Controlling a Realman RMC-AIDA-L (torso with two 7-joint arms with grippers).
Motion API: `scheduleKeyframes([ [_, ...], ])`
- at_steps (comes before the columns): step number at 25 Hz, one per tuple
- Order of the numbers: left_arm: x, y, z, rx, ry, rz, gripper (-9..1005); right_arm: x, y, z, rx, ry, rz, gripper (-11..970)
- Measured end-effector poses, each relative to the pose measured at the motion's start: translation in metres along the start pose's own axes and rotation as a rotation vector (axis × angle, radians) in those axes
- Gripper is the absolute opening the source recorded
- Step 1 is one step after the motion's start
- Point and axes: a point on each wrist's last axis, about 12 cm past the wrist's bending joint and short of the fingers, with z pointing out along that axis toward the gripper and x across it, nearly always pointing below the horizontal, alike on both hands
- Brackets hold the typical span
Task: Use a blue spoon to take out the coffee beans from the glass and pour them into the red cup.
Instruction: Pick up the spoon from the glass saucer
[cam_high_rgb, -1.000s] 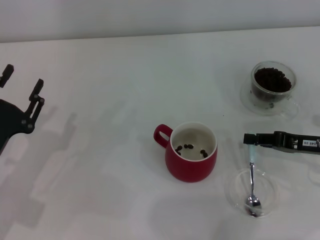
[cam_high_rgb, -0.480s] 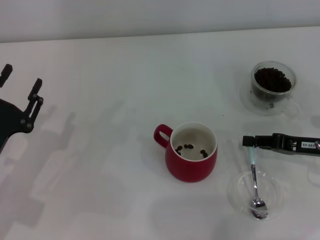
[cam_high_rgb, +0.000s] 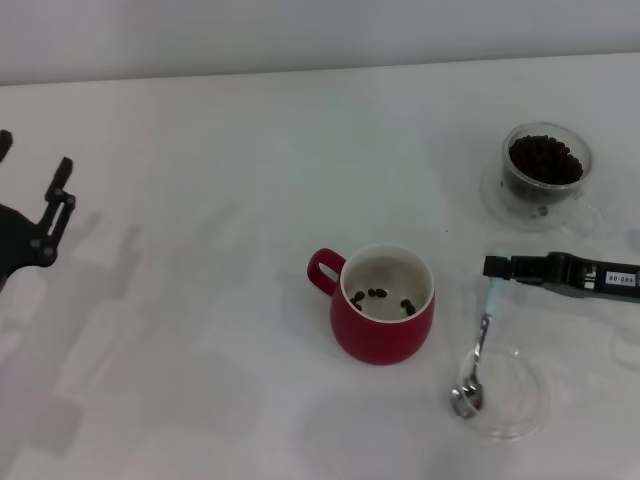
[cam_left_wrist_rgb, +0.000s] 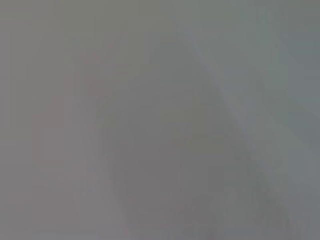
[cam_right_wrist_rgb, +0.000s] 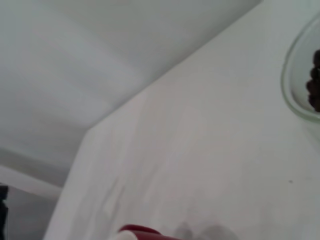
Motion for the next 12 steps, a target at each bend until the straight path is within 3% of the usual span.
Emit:
scheduleKeyframes([
  [12,0.001,0.002,-0.002,-0.029,0.010,-0.001,546,-0.010,0.004,-0.016,-0.038,-0.068,-0.034,149],
])
